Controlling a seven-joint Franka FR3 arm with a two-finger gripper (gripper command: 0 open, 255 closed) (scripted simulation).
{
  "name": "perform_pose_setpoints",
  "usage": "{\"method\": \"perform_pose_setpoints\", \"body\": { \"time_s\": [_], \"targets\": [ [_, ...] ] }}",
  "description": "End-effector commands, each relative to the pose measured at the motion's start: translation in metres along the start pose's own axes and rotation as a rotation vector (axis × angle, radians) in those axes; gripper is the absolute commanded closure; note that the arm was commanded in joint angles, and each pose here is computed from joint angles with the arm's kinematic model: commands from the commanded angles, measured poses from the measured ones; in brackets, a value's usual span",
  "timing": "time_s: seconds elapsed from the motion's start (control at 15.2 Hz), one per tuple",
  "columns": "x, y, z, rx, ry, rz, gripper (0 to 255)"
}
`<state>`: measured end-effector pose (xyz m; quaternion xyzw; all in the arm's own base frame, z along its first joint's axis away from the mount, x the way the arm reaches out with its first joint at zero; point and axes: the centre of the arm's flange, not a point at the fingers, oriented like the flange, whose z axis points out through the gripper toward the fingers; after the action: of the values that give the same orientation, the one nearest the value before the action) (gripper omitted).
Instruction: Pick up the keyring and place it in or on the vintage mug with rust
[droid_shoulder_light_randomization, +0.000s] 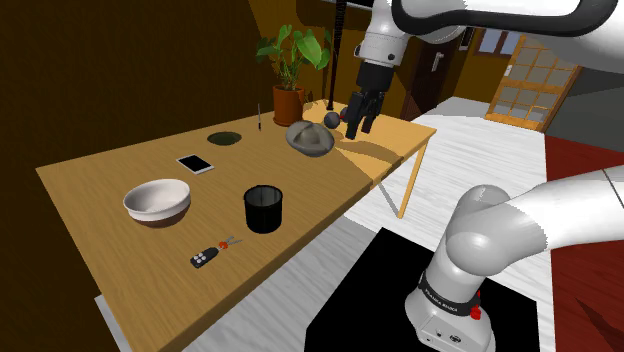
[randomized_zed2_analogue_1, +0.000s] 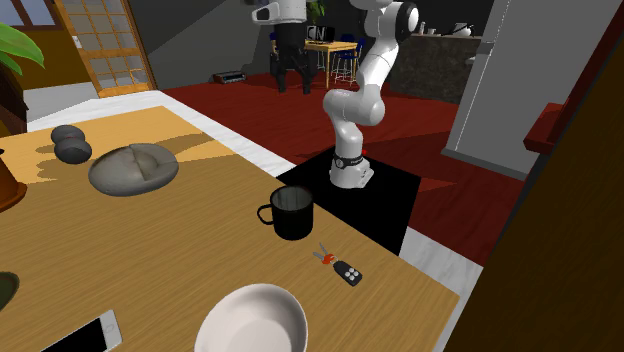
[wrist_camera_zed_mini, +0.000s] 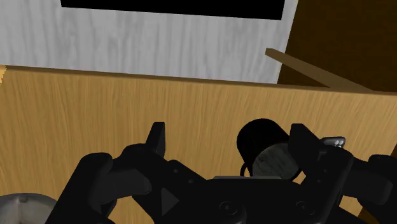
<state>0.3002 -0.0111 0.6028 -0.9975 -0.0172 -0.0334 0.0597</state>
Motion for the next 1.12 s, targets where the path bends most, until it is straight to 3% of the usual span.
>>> {"method": "perform_pose_setpoints", "body": {
  "time_s": [0.0,1.06],
  "targets": [
    [0.0,0.0,0.0,0.0,0.0,0.0,0],
    [0.058,-0.171,0.123,-0.061,-0.002,0.302,0]
  ]
}}
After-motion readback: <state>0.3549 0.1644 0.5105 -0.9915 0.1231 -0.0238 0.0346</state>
